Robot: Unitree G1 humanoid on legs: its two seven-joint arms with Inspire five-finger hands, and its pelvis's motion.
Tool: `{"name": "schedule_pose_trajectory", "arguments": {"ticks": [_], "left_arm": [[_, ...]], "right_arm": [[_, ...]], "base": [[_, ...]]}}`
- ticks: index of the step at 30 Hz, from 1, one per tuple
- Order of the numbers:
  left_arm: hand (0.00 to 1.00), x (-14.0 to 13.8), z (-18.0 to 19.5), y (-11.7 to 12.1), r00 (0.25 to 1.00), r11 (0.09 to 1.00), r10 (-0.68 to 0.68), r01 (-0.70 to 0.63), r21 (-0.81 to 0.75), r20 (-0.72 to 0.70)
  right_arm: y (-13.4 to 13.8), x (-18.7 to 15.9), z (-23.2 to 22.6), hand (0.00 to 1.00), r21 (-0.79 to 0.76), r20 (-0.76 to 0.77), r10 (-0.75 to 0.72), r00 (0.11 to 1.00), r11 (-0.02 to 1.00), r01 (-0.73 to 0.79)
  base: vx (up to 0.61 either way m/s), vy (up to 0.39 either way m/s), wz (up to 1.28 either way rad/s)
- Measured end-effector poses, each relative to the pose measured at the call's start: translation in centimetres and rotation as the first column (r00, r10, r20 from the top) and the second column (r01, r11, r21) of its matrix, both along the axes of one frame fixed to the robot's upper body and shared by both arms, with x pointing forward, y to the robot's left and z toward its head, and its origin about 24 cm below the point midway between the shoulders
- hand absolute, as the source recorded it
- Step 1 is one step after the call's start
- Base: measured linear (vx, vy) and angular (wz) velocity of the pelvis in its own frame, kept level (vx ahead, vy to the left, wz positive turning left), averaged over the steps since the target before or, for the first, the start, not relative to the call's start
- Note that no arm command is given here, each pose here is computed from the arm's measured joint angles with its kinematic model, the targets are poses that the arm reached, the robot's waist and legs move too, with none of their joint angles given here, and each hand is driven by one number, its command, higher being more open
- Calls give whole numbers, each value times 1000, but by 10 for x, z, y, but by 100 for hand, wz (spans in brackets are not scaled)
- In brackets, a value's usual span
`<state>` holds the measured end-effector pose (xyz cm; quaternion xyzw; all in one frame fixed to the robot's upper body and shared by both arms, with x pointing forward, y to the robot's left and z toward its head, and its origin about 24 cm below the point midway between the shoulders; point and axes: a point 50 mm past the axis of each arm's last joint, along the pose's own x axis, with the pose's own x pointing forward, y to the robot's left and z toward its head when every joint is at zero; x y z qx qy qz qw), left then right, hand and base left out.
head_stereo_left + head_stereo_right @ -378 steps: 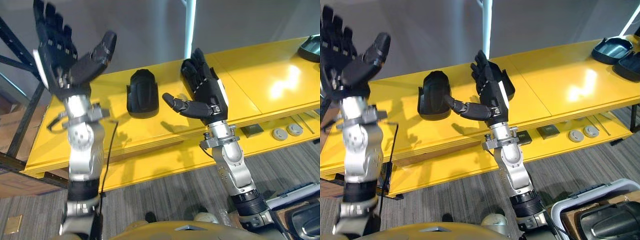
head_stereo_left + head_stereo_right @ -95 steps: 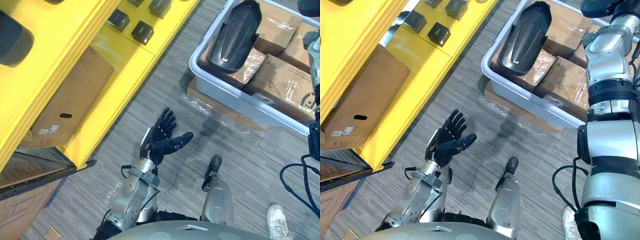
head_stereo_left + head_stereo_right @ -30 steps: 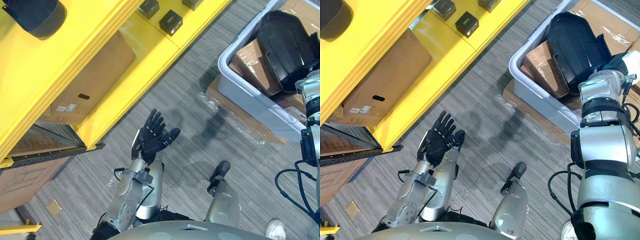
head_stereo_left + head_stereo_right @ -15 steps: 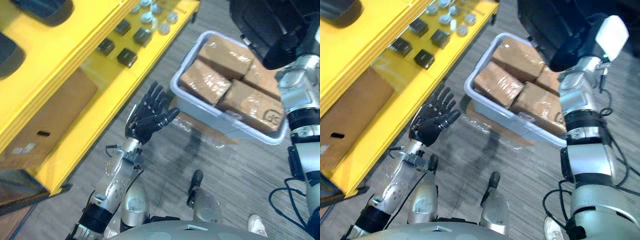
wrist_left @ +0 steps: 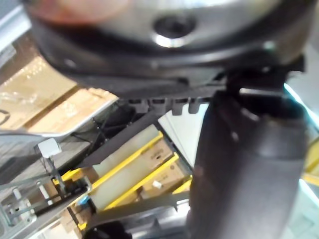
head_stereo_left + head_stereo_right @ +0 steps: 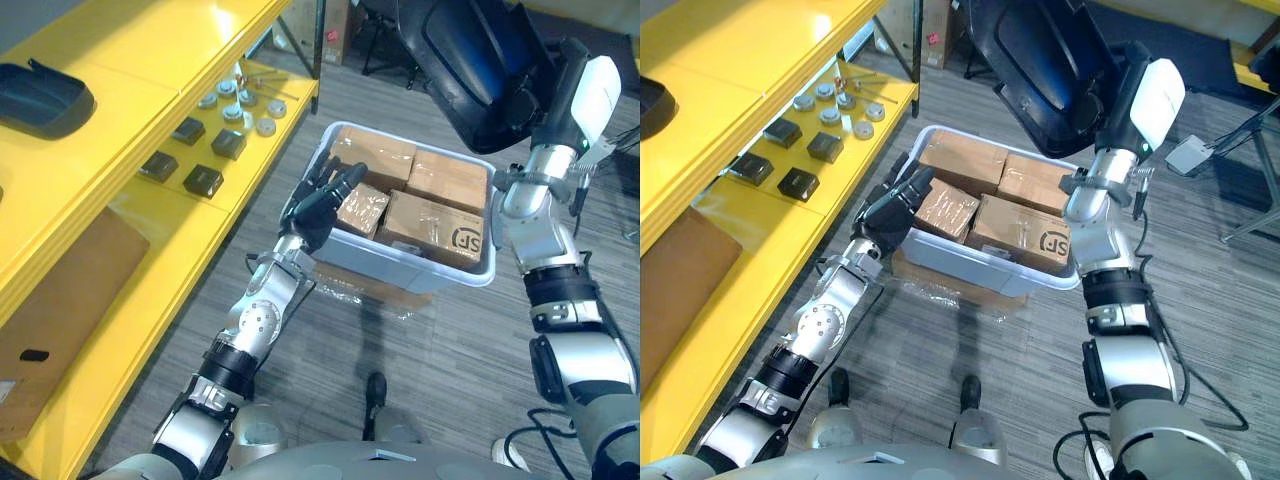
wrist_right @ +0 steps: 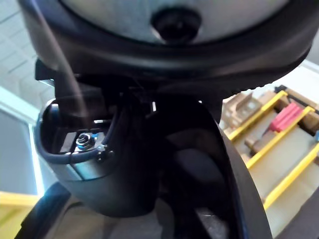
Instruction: Walk over and take three plastic housings, then place them on the shelf
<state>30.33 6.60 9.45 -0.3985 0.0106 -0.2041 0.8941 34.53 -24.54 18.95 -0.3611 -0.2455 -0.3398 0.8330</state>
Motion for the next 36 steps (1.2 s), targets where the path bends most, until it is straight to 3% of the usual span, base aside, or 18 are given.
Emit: {"name": "schedule_pose_trajectory", "arguments": {"ticks": [6, 10, 20, 36], "left_arm": [[100, -7, 5, -32, 998, 998, -67, 67, -17, 5], [100, -10, 6, -40, 997, 996, -83, 83, -30, 8], [100, -9, 5, -38, 999, 999, -27, 27, -22, -25], [100, -3, 1, -24, 978, 978, 187, -177, 110, -89]], "right_arm": [[37, -16, -45, 0, 150, -45, 121, 992, 982, -113], [57, -21, -70, 0, 190, -124, 190, 974, 968, -165], [75, -23, -79, 0, 189, -151, 267, 952, 953, -237], [112, -30, -95, 0, 281, -168, 430, 887, 883, -375]], "base": [[-7, 2, -10], [-1, 5, -8], [-2, 10, 4], [-3, 1, 1]]}}
